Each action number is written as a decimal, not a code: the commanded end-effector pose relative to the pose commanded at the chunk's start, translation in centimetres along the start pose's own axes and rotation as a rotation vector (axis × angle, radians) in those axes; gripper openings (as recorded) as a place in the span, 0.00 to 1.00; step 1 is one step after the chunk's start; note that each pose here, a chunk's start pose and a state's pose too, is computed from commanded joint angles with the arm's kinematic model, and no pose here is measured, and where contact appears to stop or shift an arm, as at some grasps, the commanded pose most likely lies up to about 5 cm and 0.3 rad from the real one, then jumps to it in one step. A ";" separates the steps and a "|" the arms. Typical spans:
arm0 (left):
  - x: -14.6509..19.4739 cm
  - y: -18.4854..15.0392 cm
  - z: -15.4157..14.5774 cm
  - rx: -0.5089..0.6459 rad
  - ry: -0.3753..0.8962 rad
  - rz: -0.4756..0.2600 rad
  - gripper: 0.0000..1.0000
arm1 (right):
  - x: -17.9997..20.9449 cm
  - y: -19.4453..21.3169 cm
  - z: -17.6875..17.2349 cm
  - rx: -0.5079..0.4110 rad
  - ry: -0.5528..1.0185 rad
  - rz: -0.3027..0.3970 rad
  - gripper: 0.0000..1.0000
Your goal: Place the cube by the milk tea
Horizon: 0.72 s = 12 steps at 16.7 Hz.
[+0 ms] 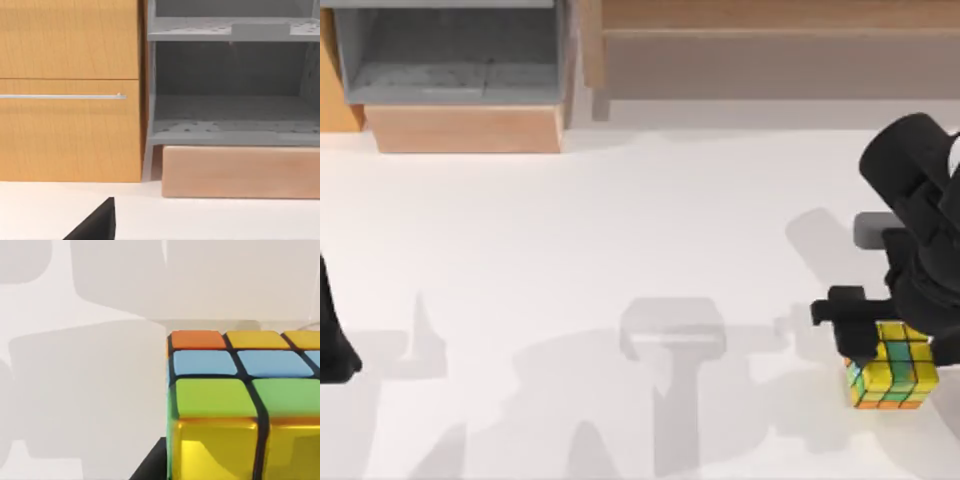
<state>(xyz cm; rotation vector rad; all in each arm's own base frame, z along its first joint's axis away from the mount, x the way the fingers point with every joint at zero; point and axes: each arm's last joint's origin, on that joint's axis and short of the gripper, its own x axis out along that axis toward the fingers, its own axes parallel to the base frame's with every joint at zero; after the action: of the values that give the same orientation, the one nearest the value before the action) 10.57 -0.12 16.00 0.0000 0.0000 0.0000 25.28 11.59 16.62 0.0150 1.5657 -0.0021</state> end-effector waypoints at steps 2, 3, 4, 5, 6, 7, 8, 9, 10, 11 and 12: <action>0.0 0.0 0.0 0.000 0.000 0.000 1.00 | 0.1 0.0 0.0 0.000 0.003 -0.003 0.00; 0.0 0.0 0.0 0.000 0.000 0.000 1.00 | 0.1 0.0 0.0 0.000 0.003 -0.003 0.00; 0.0 0.0 0.0 0.000 0.000 0.000 1.00 | 0.1 0.0 0.0 0.000 0.003 -0.003 0.00; 0.0 0.0 0.0 0.000 0.000 0.000 1.00 | 0.1 0.0 0.0 0.000 0.003 -0.003 0.00; 0.0 0.0 0.0 0.000 0.000 0.000 1.00 | 0.1 0.0 0.0 0.000 0.003 -0.003 0.08; 0.0 0.0 0.0 0.000 0.000 0.000 1.00 | 0.1 0.0 0.0 0.000 0.003 -0.003 0.15; 0.0 0.0 0.0 0.000 0.000 0.000 1.00 | 0.1 0.0 0.0 0.000 0.003 -0.003 0.23; 0.0 0.0 0.0 0.000 0.000 0.000 1.00 | 0.1 0.0 0.0 0.000 0.003 -0.003 0.30; 0.0 0.0 0.0 0.000 0.000 0.000 1.00 | 0.1 0.0 0.0 0.000 0.003 -0.003 0.38; 0.0 0.0 0.0 0.000 0.000 0.000 1.00 | 0.1 0.0 0.0 0.000 0.003 -0.003 0.45; 0.0 0.0 0.0 0.000 0.000 0.000 1.00 | 0.1 0.0 0.0 0.000 0.003 -0.003 0.53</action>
<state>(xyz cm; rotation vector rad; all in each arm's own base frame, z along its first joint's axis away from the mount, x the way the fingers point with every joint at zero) 10.57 -0.12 16.00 0.0000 0.0000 0.0000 25.26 11.57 16.51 0.0128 1.5691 -0.0038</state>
